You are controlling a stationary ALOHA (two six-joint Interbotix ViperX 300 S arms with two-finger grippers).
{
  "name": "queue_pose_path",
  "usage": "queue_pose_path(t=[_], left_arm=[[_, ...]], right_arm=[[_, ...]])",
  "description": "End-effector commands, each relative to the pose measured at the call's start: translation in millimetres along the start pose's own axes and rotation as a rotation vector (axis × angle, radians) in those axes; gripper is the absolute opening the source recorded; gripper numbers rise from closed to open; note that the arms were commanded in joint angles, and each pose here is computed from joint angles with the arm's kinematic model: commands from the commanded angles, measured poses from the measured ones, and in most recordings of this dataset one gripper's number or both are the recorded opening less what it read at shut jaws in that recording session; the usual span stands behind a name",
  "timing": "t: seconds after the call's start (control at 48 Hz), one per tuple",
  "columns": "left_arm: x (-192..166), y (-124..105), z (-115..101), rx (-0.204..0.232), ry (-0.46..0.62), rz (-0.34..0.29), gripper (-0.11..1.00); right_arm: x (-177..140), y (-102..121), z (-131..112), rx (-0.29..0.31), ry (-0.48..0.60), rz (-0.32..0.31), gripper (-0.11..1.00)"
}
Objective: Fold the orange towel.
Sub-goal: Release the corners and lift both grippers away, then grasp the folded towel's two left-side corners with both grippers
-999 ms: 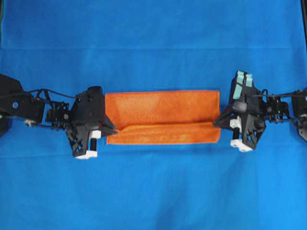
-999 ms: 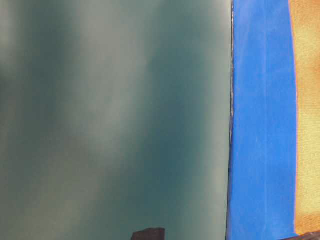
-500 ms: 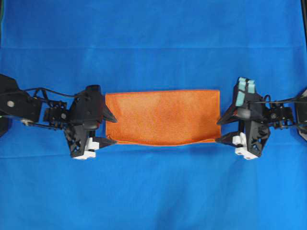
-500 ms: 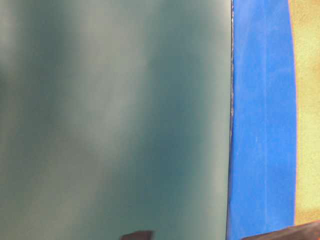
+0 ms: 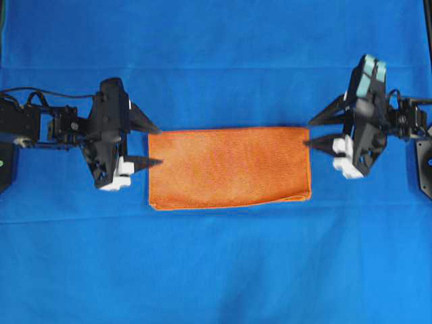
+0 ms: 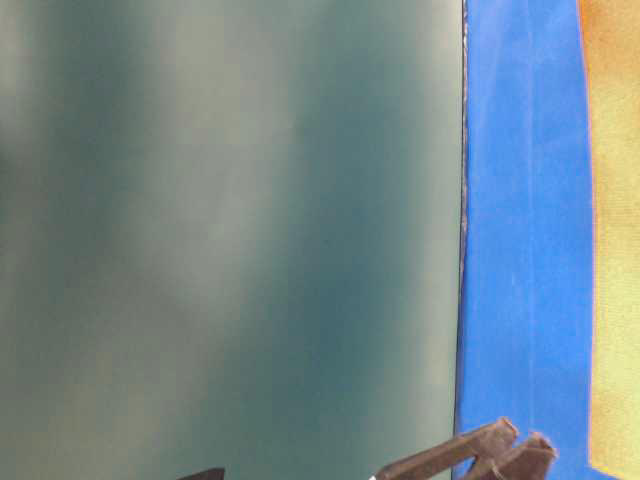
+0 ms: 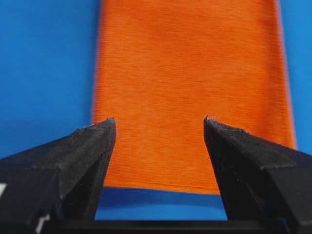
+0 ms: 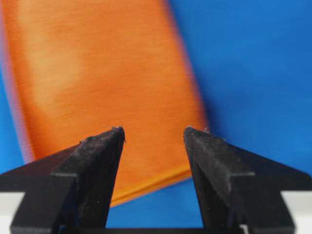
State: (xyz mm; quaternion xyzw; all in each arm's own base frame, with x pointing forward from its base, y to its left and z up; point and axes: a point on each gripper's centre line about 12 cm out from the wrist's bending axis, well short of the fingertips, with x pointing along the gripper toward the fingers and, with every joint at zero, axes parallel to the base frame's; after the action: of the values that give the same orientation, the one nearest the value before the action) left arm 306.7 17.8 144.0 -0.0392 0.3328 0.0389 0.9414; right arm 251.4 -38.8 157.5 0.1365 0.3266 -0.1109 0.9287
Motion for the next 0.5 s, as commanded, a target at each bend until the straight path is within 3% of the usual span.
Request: queue_pose_path(t=[0.0,0.271,0.479], left_arm=[[-1.2,4.2,8.9,-0.005,-0.028,0.01,0.65],[21.7,17.3,-9.2,-0.024,0.039,0.043,0.65],[38.2,43.5,-31.0,-0.076,0.106,0.105,0.65]], right_arm=[[2.8,-4.3,9.4,-0.003,-0.015,-0.016,0.57],[33.3,-16.1,-2.2,-0.012,0.078,-0.055,0.57],[56.0,-32.7,-21.7,0.021,0.162,-0.096,0.57]])
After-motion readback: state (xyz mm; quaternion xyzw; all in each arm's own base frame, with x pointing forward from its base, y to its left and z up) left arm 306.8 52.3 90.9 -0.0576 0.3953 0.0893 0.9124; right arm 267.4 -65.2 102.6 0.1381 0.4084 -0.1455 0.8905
